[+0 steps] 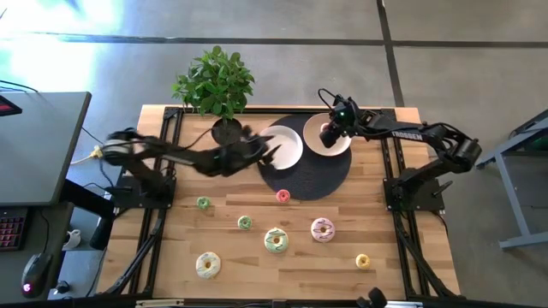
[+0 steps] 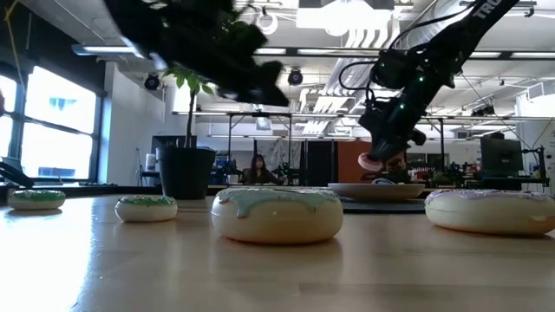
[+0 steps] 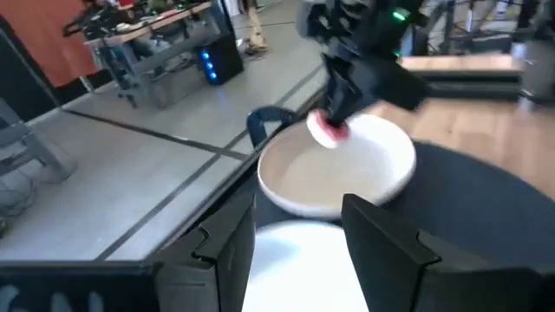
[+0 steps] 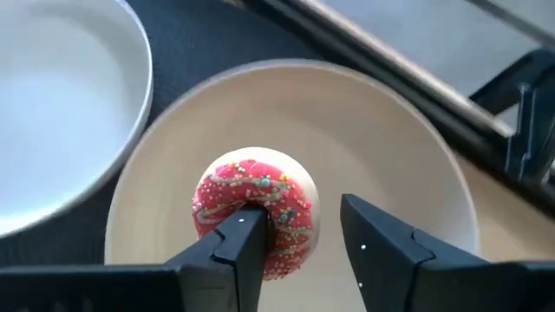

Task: Pick & Place donuts
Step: Put the right small pink donut on the brown plate

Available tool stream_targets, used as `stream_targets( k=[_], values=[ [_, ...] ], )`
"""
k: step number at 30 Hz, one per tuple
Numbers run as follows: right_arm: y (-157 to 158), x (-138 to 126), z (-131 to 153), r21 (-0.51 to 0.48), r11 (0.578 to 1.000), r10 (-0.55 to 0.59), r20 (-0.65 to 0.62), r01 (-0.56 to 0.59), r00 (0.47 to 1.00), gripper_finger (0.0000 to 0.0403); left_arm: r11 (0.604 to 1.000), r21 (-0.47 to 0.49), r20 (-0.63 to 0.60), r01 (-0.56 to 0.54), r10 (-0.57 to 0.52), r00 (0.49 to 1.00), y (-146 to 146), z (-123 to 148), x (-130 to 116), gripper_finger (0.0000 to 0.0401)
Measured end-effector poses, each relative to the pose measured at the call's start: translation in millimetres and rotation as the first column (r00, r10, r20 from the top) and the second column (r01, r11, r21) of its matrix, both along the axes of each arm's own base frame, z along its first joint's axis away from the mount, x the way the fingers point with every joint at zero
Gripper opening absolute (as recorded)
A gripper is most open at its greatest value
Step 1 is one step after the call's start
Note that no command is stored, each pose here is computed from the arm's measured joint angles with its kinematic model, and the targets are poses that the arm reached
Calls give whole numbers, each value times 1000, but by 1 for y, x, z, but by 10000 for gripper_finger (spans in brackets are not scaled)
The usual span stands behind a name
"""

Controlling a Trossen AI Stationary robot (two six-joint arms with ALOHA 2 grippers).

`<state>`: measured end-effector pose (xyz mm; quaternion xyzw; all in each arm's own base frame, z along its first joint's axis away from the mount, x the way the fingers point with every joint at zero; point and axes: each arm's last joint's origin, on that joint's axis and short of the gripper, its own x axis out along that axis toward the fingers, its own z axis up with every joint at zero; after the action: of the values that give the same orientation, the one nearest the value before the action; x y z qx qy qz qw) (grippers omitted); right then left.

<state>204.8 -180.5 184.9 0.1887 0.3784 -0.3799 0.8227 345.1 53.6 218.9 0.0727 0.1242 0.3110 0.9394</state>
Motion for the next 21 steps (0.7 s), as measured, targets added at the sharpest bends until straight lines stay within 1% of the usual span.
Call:
stream_targets(
  k=[5, 8, 11, 16, 19, 21],
  values=[
    [2, -3, -3, 38, 999, -14, -26, 15, 1000, 142, 995, -23, -66, 94, -95, 993, 20, -12, 57, 170],
    [3, -3, -3, 43, 999, -12, -24, 13, 1000, 142, 995, -19, -115, 98, -99, 988, 27, -17, 86, 170],
    [4, -2, -3, 61, 998, 1, -11, 0, 1000, 142, 995, 19, -161, 97, -93, 983, 31, -21, 110, 170],
    [5, -1, -3, 89, 995, 47, 13, -48, 999, 142, 992, 35, -193, 118, -110, 975, 36, -30, 143, 170],
    [5, -1, -3, 98, 994, 52, 12, -53, 999, 142, 993, 30, -208, 118, -110, 972, 37, -30, 153, 170],
    [5, -1, -3, 96, 994, 52, 14, -53, 999, 142, 992, 34, -196, 118, -109, 975, 39, -31, 161, 170]
  ],
)
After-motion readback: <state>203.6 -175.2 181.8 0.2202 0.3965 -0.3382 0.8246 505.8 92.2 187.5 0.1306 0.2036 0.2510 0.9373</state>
